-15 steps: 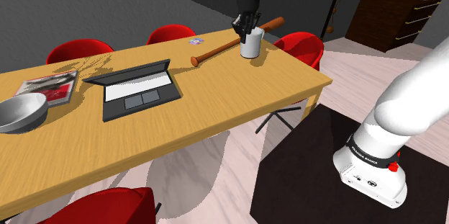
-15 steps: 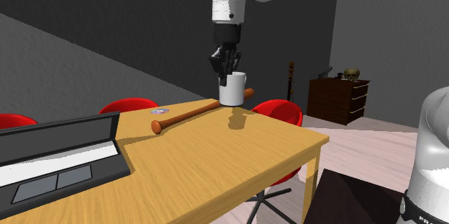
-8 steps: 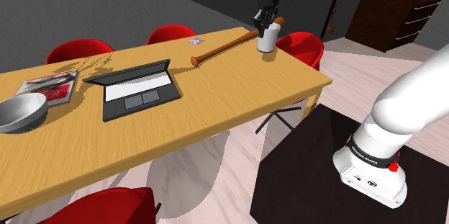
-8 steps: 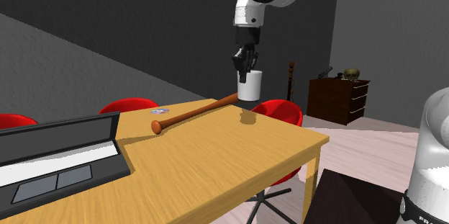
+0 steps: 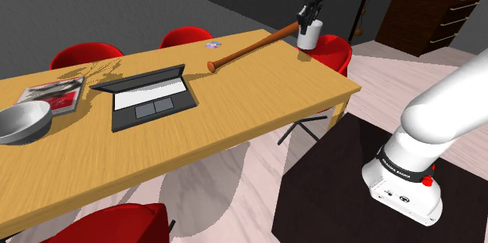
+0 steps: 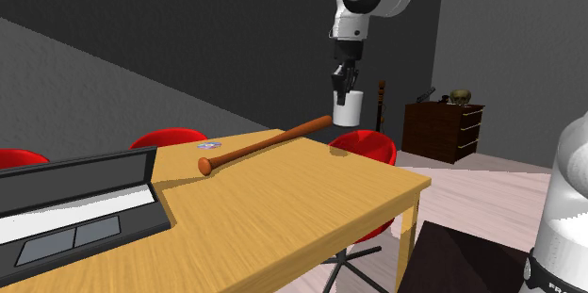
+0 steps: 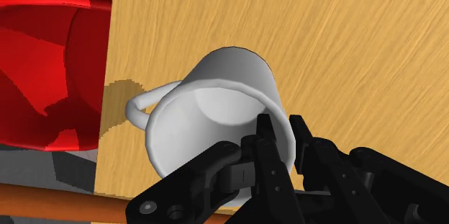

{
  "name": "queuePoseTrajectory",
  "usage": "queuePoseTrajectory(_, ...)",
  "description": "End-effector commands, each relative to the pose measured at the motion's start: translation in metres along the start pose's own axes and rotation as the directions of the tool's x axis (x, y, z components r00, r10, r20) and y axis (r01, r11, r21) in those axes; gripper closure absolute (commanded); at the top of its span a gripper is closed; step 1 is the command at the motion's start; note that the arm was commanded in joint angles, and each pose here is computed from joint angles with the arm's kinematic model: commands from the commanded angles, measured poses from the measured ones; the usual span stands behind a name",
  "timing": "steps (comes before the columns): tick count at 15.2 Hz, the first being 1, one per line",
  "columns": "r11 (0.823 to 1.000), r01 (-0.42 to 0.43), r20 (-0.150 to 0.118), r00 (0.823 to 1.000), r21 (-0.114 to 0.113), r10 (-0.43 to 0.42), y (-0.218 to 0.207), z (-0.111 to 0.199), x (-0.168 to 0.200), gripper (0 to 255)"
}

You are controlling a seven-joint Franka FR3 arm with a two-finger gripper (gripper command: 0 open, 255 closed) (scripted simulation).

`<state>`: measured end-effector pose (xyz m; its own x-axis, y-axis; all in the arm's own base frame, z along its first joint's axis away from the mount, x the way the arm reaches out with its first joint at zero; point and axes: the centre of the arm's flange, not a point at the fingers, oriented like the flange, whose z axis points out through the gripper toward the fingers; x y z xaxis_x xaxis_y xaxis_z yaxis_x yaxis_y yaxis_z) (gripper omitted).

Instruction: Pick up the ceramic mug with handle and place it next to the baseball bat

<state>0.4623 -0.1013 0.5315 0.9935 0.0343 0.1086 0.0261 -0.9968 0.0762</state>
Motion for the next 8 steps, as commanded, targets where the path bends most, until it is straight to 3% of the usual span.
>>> queuePoseTrajectory(1, 1.0, 0.002, -0.001, 1.0, 0.0, -0.002, 0.026, -0.001, -0.007, 255)
queuePoseTrajectory(3, 1.0, 0.002, -0.001, 1.0, 0.0, -0.002, 0.052, 0.0, -0.011, 255)
queuePoseTrajectory(8, 1.0, 0.002, -0.001, 1.0, 0.0, -0.002, 0.05, 0.026, -0.014, 255)
